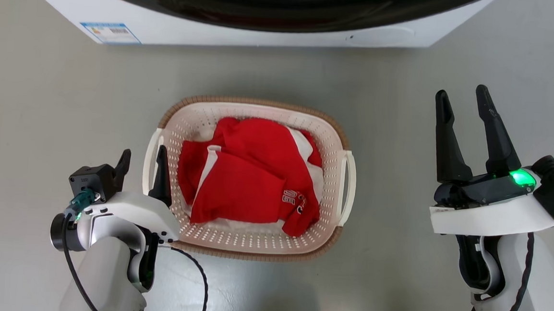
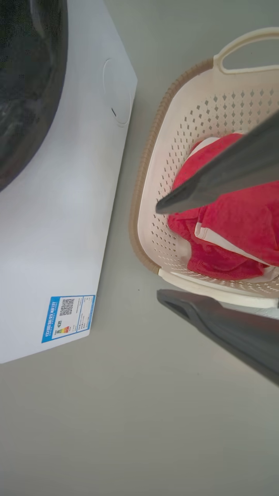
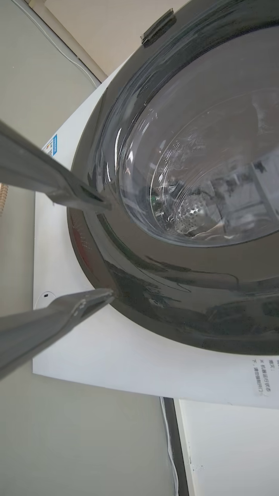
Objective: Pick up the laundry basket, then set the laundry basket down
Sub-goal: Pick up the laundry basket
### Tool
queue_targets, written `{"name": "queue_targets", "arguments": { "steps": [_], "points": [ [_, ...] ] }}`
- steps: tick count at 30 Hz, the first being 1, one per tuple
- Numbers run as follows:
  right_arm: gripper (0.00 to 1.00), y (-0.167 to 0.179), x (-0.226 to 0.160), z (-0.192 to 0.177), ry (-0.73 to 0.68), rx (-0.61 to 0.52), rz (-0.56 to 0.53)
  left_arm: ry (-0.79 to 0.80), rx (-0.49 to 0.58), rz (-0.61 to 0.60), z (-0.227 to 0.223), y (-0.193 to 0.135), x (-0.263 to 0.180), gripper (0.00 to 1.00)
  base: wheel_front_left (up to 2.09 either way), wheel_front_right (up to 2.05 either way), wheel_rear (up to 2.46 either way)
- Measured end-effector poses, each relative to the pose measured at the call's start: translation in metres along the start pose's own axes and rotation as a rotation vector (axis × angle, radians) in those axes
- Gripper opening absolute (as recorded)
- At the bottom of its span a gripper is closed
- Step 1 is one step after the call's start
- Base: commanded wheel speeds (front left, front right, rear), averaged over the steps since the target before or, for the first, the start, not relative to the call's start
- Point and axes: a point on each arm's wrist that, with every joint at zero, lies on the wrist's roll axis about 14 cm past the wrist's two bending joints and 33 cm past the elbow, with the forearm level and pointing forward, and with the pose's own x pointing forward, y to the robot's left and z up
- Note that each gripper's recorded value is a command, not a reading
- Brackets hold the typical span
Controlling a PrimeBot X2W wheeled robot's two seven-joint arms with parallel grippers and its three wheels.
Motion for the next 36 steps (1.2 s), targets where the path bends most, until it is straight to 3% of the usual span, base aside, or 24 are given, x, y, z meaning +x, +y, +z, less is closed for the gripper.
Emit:
{"name": "queue_targets", "arguments": {
  "steps": [22,27,29,32,36],
  "points": [
    [1.0,-0.028,0.021,-0.054,0.091,-0.01,-0.027,0.343,0.082,0.05,-0.11,0.034,0.04,1.0,0.0,0.0,0.0],
    [1.0,-0.03,0.021,-0.061,0.102,-0.01,-0.03,0.38,0.1,0.051,-0.117,0.041,0.044,1.0,0.0,0.0,0.0],
    [1.0,-0.031,0.021,-0.062,0.106,-0.011,-0.03,0.377,0.099,0.051,-0.116,0.04,0.047,0.85,0.0,0.0,0.0],
    [1.0,-0.031,0.021,-0.064,0.109,-0.011,-0.029,0.376,0.091,0.039,-0.115,0.038,0.048,0.92,0.0,0.0,0.0],
    [1.0,-0.03,0.022,-0.065,0.112,-0.01,-0.026,0.399,0.084,0.032,-0.12,0.037,0.046,0.74,0.0,0.0,0.0]
  ]
}}
